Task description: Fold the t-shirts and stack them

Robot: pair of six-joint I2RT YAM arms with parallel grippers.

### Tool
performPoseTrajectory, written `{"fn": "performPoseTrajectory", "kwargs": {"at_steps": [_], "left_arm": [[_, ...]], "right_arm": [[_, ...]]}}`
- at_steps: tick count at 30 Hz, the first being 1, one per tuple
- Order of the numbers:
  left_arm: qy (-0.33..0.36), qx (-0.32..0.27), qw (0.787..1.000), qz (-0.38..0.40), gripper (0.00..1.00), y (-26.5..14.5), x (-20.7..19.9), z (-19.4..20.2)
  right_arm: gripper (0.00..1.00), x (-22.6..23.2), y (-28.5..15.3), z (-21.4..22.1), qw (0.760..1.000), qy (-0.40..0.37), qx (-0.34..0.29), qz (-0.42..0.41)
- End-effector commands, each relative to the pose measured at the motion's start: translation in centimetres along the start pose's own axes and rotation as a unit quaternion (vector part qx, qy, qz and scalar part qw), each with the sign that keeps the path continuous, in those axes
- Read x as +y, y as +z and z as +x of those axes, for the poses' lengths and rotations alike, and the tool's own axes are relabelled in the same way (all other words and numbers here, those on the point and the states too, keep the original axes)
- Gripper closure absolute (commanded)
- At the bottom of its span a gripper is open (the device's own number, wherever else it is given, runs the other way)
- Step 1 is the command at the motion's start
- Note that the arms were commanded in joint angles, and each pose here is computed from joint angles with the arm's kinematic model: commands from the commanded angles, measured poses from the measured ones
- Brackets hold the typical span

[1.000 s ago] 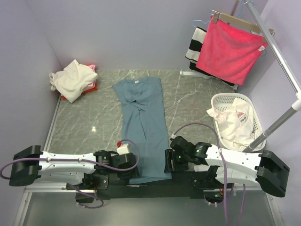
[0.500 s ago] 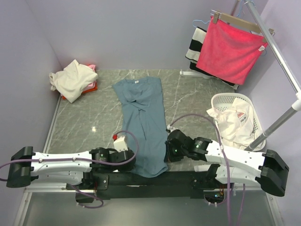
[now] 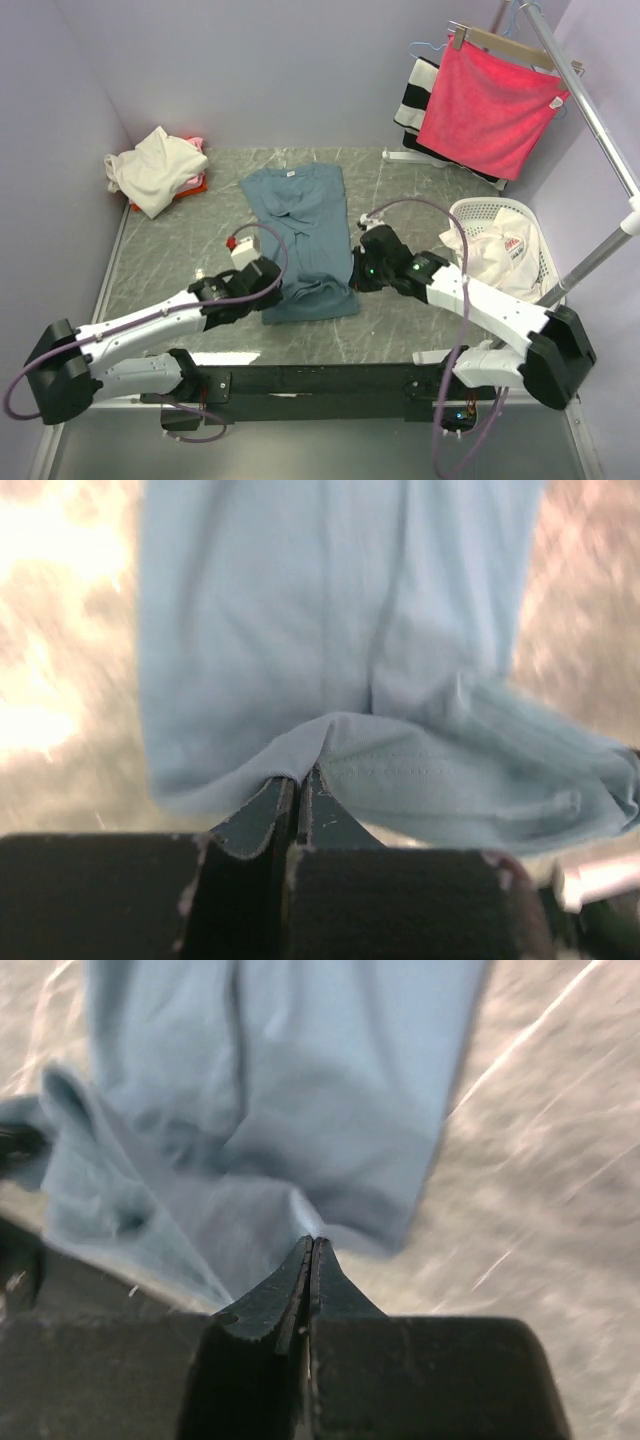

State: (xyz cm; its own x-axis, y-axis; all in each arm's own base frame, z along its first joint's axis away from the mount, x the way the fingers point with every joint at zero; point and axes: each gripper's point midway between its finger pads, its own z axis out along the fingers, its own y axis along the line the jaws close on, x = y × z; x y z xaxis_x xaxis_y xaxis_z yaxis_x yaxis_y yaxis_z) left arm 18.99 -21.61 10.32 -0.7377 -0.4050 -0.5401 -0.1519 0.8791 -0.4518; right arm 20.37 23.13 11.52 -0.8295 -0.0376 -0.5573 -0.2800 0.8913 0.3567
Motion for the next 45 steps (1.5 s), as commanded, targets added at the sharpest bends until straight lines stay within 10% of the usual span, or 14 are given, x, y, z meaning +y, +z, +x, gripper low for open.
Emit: {"fn": "performPoseTrajectory", "kwargs": {"at_steps": [1, 12, 13, 14, 17, 21, 35, 45], "left_arm": [[0.019, -0.040, 0.998, 0.041, 0.99, 1.9, -3.0, -4.7], [0.029, -0.045, 0.998, -0.020, 0.99, 11.8, -1.0, -12.7], [0.027, -0.043, 0.998, -0.033, 0.92, 12.8, -0.4, -13.3], [0.028, -0.039, 0.998, -0.038, 0.53, 13.2, -0.1, -13.6], [0.033, -0.044, 0.996, -0.071, 0.01, 13.7, 1.0, -14.7], [0.036, -0.088, 0.994, -0.057, 0.01, 11.5, 0.0, -17.1], [0.045, 0.047, 0.983, 0.172, 0.01, 10.8, -6.3, -10.4], [0.051, 0.044, 0.995, 0.078, 0.00, 15.6, -1.4, -9.5]], "right_arm": [[1.00, 0.1, 2.1, -4.7, 0.999, -0.033, -0.024, -0.006], [1.00, -3.7, 9.9, -11.7, 0.997, -0.022, -0.010, 0.067], [1.00, -4.6, 10.9, -12.4, 0.996, -0.018, -0.012, 0.092], [1.00, -5.3, 11.3, -12.7, 0.994, -0.013, -0.007, 0.107], [0.66, -7.7, 12.0, -13.5, 0.984, -0.009, -0.010, 0.176], [0.46, -7.9, 9.5, -15.6, 0.980, -0.009, -0.065, 0.188], [0.45, 0.2, 11.7, -11.9, 0.998, -0.010, 0.041, -0.041], [0.45, -7.9, 15.9, -9.5, 0.991, 0.030, 0.065, 0.112]]}}
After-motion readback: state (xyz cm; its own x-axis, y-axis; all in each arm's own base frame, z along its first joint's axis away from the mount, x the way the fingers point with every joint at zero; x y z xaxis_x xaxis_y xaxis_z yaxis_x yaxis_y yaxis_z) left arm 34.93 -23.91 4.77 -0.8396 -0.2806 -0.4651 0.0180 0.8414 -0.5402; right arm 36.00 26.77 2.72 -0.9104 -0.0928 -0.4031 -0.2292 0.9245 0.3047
